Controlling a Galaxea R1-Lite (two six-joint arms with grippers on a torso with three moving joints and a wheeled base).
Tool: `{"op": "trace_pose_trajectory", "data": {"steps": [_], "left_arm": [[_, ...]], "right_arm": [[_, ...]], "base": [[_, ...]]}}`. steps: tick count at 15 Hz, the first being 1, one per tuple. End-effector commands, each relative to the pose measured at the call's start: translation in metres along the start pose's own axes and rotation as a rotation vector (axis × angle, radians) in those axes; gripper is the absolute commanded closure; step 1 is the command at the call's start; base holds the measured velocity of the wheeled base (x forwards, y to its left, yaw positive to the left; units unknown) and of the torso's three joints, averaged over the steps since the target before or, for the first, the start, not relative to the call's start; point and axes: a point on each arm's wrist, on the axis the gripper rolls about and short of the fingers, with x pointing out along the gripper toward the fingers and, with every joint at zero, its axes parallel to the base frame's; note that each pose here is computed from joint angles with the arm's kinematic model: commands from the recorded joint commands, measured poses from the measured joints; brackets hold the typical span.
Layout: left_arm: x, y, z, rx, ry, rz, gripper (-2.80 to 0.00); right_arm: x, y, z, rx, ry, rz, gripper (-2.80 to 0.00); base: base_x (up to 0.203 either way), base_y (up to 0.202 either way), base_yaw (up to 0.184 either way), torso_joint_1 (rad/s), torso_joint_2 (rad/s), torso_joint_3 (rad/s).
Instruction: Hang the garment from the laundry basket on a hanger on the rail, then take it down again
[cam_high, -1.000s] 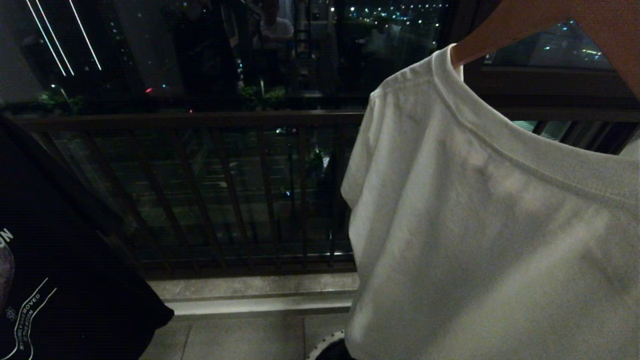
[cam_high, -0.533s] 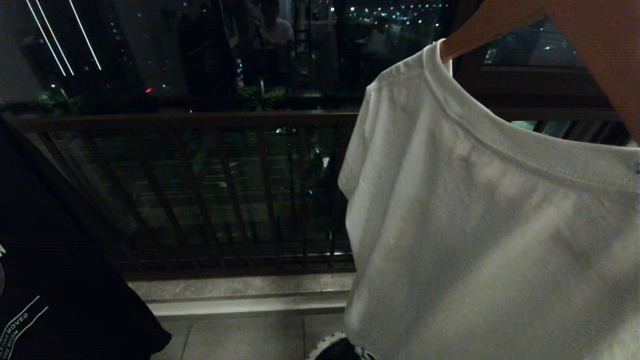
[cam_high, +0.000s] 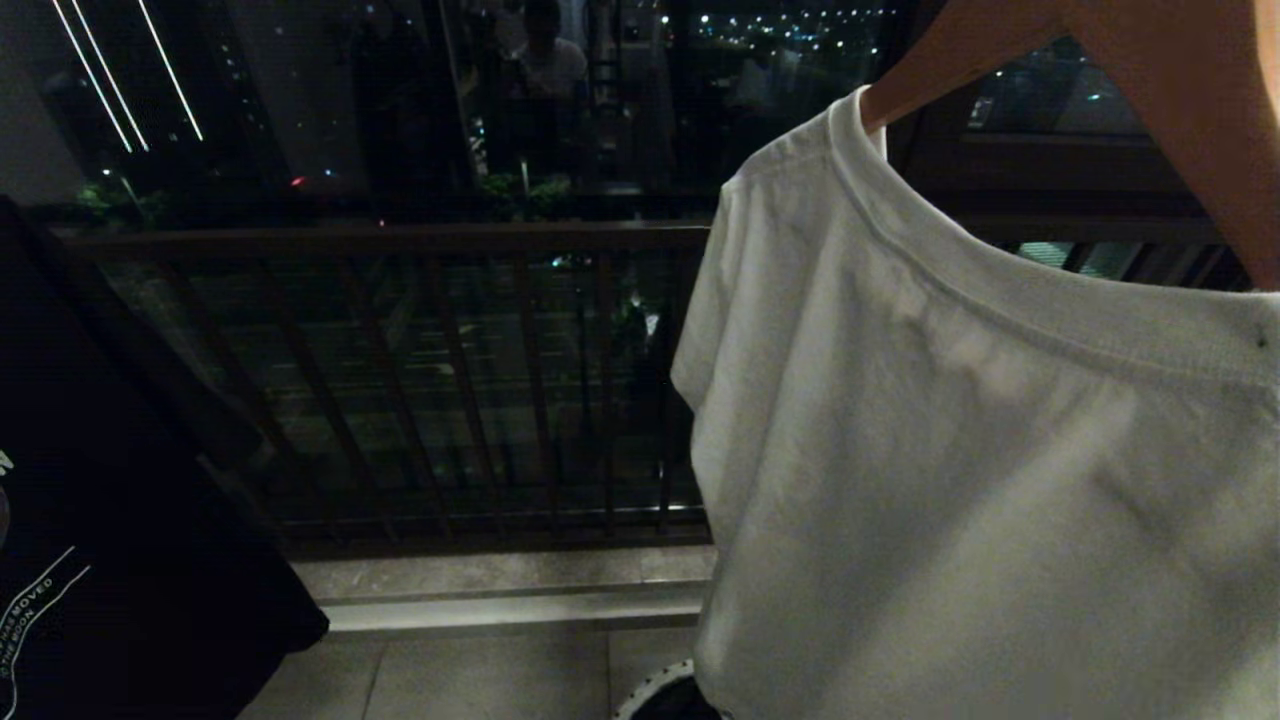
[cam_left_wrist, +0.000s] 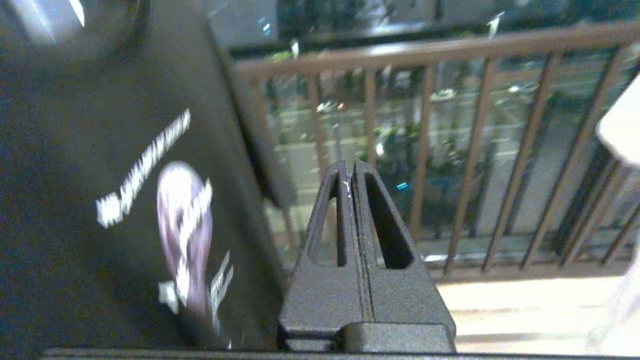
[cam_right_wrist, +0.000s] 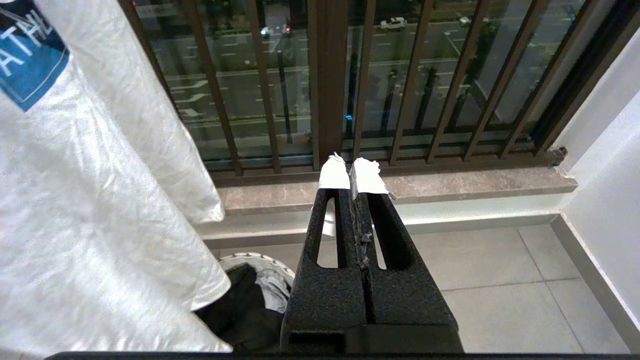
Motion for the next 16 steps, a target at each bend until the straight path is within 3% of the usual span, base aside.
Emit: {"op": "trace_pose_trajectory", "data": {"steps": [1, 2, 6, 13, 16], "left_arm": [[-0.006, -0.001, -0.011, 0.004, 0.006, 0.023, 0.0], [-0.005, -0.003, -0.015, 0.011, 0.019, 0.044, 0.0], [-0.01, -0.009, -0.03, -0.012, 0.035, -0.02, 0.0], [-0.035, -0.014, -0.094, 0.024, 0.017, -0.054, 0.0], [-0.033, -0.015, -0.106, 0.014, 0.055, -0.061, 0.0]], "right_arm": [[0.0, 0.0, 0.0, 0.0, 0.001, -0.002, 0.0], [0.0, 0.0, 0.0, 0.0, 0.001, -0.001, 0.0], [0.0, 0.0, 0.0, 0.0, 0.001, -0.001, 0.0], [0.0, 0.0, 0.0, 0.0, 0.001, 0.0, 0.0], [0.0, 0.0, 0.0, 0.0, 0.001, -0.002, 0.0]], "base": [[0.0, 0.0, 0.0, 0.0, 0.0, 0.0], [0.0, 0.0, 0.0, 0.0, 0.0, 0.0], [0.0, 0.0, 0.0, 0.0, 0.0, 0.0], [0.0, 0.0, 0.0, 0.0, 0.0, 0.0], [0.0, 0.0, 0.0, 0.0, 0.0, 0.0]]}}
